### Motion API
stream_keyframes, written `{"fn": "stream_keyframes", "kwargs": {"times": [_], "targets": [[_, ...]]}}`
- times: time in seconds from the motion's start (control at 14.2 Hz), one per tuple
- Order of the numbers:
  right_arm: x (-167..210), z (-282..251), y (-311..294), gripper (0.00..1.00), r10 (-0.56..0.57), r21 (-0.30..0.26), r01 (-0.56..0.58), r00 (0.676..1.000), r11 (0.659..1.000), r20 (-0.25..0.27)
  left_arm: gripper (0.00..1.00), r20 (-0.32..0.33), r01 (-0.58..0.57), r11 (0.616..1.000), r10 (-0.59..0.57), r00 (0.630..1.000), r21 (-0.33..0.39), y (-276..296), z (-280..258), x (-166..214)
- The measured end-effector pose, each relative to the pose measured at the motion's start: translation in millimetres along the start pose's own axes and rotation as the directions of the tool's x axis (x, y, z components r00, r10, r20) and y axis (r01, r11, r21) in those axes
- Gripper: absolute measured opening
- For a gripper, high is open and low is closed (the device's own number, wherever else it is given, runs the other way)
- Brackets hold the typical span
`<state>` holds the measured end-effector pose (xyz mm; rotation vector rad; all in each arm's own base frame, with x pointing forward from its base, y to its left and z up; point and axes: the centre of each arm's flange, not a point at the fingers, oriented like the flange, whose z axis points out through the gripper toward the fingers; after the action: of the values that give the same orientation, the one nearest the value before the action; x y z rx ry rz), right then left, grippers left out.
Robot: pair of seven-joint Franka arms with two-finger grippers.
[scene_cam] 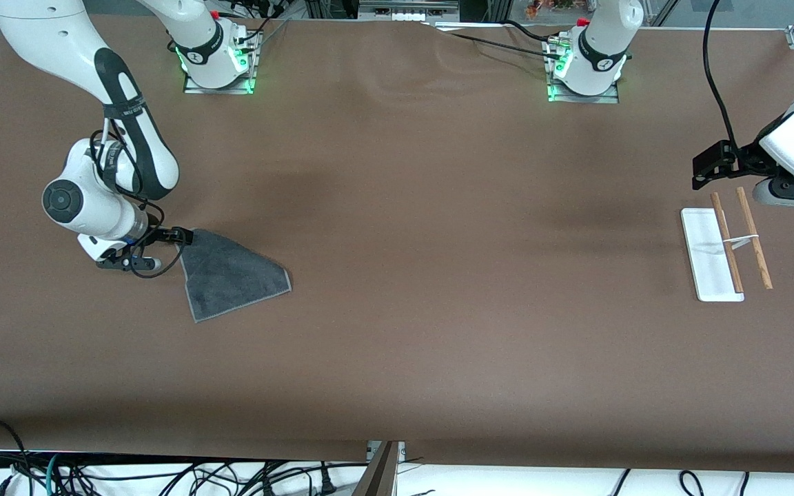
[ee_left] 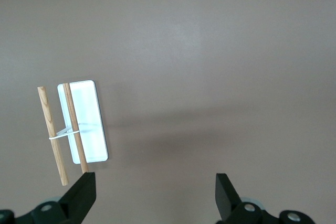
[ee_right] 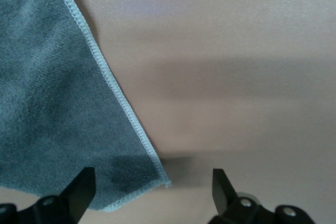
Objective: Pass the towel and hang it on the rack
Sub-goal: 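Reach the right gripper down to the grey towel's corner, then close the right gripper on the towel corner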
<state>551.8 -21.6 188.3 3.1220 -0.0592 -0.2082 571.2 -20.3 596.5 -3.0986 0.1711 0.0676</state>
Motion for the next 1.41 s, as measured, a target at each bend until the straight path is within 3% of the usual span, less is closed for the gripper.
{"fn": "stream_keyframes", "kwargs": {"times": [1.05,1.27,1.34,1.41], "targets": [[-4.4,9.6,-0.5,0.68,-0.022,0.034,0.021,1.000,0.999,0.008,1.00,0.001,0.000,1.000,0.000,1.000,0.000,0.1,0.1,-0.1],[-3.5,9.4,1.5,0.41,-0.050,0.034,0.050,0.999,0.998,-0.001,1.00,0.001,0.000,1.000,0.000,1.000,0.000,0.0,0.1,-0.1],[-3.4,9.2,3.4,0.41,-0.054,0.034,0.054,0.999,0.998,-0.003,1.00,0.001,0.000,1.000,0.000,1.000,0.000,0.0,0.1,-0.1],[-3.2,9.1,4.7,0.33,-0.054,0.035,0.054,0.999,0.998,-0.004,1.00,0.001,0.000,1.000,0.000,1.000,0.000,0.0,0.1,-0.1]]}}
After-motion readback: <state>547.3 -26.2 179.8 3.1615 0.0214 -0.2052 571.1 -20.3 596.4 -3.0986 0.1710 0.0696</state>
